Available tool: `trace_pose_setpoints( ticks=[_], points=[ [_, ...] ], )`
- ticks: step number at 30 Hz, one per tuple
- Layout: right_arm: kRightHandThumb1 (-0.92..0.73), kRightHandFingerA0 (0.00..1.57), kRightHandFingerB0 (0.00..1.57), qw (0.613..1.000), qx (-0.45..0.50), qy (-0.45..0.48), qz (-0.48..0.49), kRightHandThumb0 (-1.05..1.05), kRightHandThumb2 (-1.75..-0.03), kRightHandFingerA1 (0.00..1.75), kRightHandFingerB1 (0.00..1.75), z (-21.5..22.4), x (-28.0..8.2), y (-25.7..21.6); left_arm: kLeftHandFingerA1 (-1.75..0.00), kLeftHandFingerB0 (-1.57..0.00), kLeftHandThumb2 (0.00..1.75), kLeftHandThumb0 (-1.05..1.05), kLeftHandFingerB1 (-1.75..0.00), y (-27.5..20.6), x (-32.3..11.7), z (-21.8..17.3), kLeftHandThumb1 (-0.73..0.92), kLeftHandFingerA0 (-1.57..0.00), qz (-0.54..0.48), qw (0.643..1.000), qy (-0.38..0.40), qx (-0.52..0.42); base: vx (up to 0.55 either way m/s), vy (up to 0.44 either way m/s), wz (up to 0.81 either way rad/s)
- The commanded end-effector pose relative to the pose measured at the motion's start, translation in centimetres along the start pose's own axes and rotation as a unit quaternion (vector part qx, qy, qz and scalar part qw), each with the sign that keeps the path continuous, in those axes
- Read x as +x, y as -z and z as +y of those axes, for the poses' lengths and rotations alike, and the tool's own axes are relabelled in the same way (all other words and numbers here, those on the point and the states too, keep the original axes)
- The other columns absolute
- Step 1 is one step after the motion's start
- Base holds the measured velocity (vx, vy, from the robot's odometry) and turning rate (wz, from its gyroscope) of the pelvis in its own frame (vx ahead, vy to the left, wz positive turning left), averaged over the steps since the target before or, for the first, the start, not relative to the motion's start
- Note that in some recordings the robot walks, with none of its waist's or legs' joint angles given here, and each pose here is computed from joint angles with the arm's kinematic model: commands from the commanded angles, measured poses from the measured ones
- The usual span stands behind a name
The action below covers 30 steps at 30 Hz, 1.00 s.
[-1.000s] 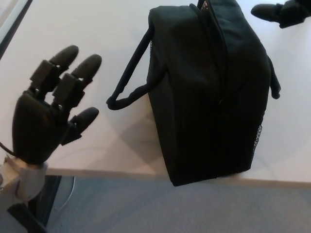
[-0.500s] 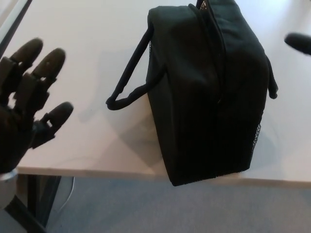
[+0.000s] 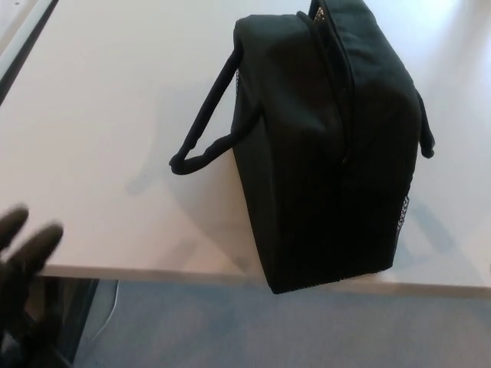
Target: A lunch bag is kept on the middle of the desk and the robot uses both its hands to grab the opening of the bag from the left and right and moves its hands away from each other to spread the bag open
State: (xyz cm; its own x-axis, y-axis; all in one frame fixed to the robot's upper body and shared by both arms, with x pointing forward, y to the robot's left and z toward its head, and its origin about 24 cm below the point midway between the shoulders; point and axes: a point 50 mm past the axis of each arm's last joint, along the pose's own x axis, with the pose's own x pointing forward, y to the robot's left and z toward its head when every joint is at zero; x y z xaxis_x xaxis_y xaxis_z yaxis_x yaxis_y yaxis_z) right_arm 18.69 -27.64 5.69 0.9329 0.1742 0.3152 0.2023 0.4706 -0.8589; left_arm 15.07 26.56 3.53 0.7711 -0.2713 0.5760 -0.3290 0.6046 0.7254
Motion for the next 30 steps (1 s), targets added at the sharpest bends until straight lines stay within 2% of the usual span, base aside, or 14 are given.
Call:
trace_pose_setpoints(
  ticks=[1,2,4,5,6,7,10,11,13,14,15,17,18,30],
  points=[
    [-0.71,0.1,0.08,0.991,0.131,-0.032,0.017,-0.51,-0.65,0.29,0.18,1.5,-16.4,-6.5,-0.49,0.0,1.15,-0.3,-0.48,-6.7,-8.6,4.5,0.67,0.0,0.187,0.96,0.046,-0.202,0.0,0.0,0.0],
    [-0.72,0.11,0.05,0.991,0.128,-0.038,0.02,-0.5,-0.61,0.28,0.25,1.8,-16.6,-6.6,-0.49,0.0,1.16,-0.29,-0.48,-6.9,-8.9,4.4,0.67,0.0,0.192,0.958,0.049,-0.205,0.0,0.0,0.0],
    [-0.72,0.1,0.08,0.991,0.116,-0.058,0.029,-0.55,-0.65,0.29,0.21,2.5,-17.3,-6.8,-0.49,0.0,1.16,-0.29,-0.48,-7.6,-9.7,4.2,0.67,0.0,0.21,0.951,0.065,-0.216,0.0,0.0,0.0],
    [-0.58,0.0,0.0,0.99,0.113,-0.072,0.032,-0.33,-1.08,0.49,0.49,3.1,-17.1,-7.0,-0.49,0.0,1.16,-0.3,-0.48,-8.1,-10.5,4.0,0.66,0.0,0.224,0.946,0.08,-0.22,0.0,0.0,0.0],
    [-0.79,0.18,0.12,0.99,0.11,-0.08,0.035,-0.58,-0.63,0.34,0.3,3.5,-16.9,-7.0,-0.49,0.0,1.15,-0.31,-0.48,-8.4,-10.9,3.9,0.65,0.0,0.231,0.943,0.087,-0.225,0.0,0.0,0.0],
    [-0.6,0.0,0.0,0.989,0.117,-0.086,0.039,-0.33,-1.09,0.49,0.49,3.7,-16.5,-6.8,-0.49,0.0,1.15,-0.31,-0.48,-8.4,-11.0,3.6,0.64,0.0,0.23,0.942,0.089,-0.227,0.0,0.0,0.0],
    [-0.6,0.0,0.0,0.972,0.172,-0.133,0.084,-0.33,-1.1,0.49,0.5,4.4,-16.2,-6.1,-0.49,0.0,1.14,-0.32,-0.48,-7.5,-11.3,2.9,0.62,0.0,0.232,0.943,0.104,-0.213,0.0,0.0,0.0],
    [-0.59,0.0,0.0,0.967,0.186,-0.145,0.097,-0.33,-1.11,0.49,0.5,4.6,-16.2,-6.0,-0.28,-0.16,0.68,-0.59,-0.26,-7.2,-11.3,2.9,0.91,-0.18,0.232,0.944,0.106,-0.207,0.0,0.0,0.0],
    [-0.58,0.0,0.0,0.956,0.212,-0.166,0.12,-0.34,-1.1,0.49,0.49,4.6,-15.9,-5.9,-0.3,-0.16,0.67,-0.6,-0.27,-6.8,-11.1,2.5,0.91,-0.17,0.233,0.945,0.108,-0.204,0.0,0.001,0.03],
    [-0.83,0.22,0.14,0.956,0.21,-0.169,0.119,-0.62,-0.64,0.34,0.24,4.5,-15.8,-5.8,-0.29,-0.16,0.68,-0.59,-0.26,-6.6,-10.9,2.4,0.92,-0.19,0.229,0.947,0.11,-0.198,0.0,0.0,0.0],
    [-0.65,0.17,0.07,0.957,0.206,-0.172,0.114,-0.68,-0.94,0.46,0.38,4.4,-15.7,-5.8,-0.3,-0.16,0.68,-0.57,-0.26,-6.4,-10.6,2.2,0.92,-0.19,0.217,0.951,0.11,-0.189,0.0,0.0,0.0],
    [-0.65,0.17,0.05,0.956,0.206,-0.175,0.111,-0.68,-0.94,0.47,0.38,4.2,-15.8,-5.9,-0.31,-0.15,0.68,-0.57,-0.26,-6.1,-10.2,2.1,0.92,-0.18,0.202,0.956,0.112,-0.182,0.0,0.0,0.0],
    [-0.65,0.17,0.06,0.955,0.208,-0.176,0.114,-0.68,-0.94,0.47,0.38,4.1,-15.9,-6.0,-0.5,0.0,1.17,-0.3,-0.49,-6.2,-10.2,2.1,0.66,0.0,0.2,0.957,0.113,-0.179,0.0,0.0,0.0],
    [-0.64,0.18,0.06,0.953,0.213,-0.18,0.12,-0.67,-0.94,0.48,0.39,3.9,-16.1,-6.1,-0.49,0.0,1.17,-0.29,-0.49,-6.1,-10.1,2.6,0.68,0.0,0.208,0.954,0.114,-0.183,0.0,0.0,0.0]
  ],
)
